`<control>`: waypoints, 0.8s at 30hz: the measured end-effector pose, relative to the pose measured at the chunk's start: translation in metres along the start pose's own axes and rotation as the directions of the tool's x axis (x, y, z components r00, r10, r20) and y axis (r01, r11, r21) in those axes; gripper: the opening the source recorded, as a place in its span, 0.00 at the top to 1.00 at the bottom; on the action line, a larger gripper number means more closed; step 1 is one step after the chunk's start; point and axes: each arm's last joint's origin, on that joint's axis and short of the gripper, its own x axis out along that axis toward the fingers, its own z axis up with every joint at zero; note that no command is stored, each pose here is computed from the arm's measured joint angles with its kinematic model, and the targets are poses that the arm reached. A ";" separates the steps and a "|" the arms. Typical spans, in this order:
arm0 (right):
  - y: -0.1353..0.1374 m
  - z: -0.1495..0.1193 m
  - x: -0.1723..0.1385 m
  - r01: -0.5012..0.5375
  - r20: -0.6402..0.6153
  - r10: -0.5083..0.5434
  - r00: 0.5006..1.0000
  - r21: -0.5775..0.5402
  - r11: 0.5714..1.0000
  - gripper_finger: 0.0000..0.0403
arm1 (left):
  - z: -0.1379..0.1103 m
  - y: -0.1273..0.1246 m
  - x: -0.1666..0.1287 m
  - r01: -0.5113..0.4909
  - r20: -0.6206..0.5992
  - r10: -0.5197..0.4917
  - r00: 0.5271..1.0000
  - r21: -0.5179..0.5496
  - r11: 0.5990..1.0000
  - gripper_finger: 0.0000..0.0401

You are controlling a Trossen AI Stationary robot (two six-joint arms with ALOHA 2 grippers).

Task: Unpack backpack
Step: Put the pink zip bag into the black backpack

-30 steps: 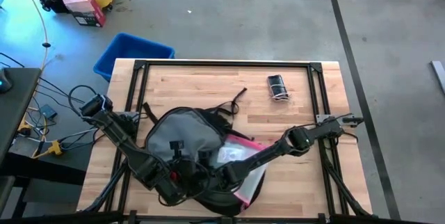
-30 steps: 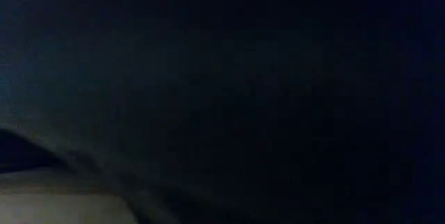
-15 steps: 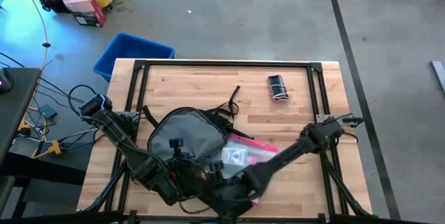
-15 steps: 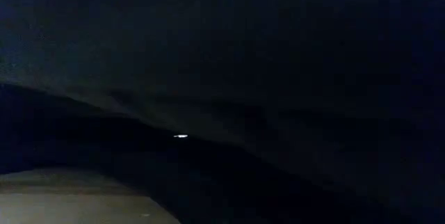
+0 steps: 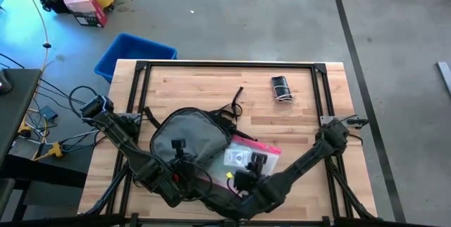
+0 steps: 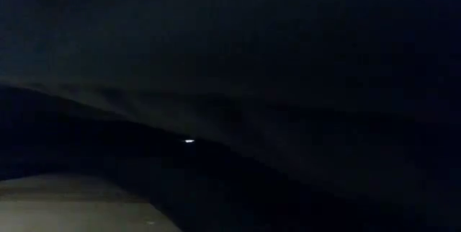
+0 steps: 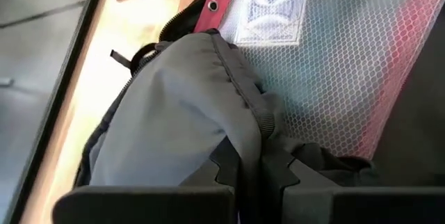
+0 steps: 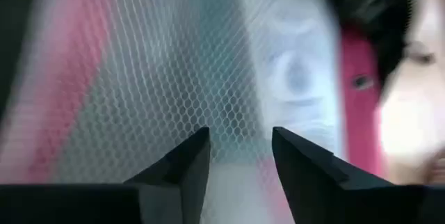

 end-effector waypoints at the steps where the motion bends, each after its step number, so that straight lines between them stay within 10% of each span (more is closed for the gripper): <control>1: 0.000 -0.001 0.012 0.002 -0.009 -0.002 1.000 0.000 1.000 0.66 | 0.001 0.000 0.000 -0.002 0.005 0.002 1.000 0.016 1.000 1.00; 15: -0.026 0.064 0.107 -0.108 0.383 0.108 0.917 -0.021 0.994 0.68 | 0.030 -0.004 0.007 0.018 0.185 -0.072 0.980 0.276 0.961 1.00; 24: -0.010 0.062 0.041 -0.161 0.400 0.183 0.898 -0.088 0.983 0.68 | 0.015 0.001 0.011 -0.097 0.140 0.069 0.988 0.201 0.975 1.00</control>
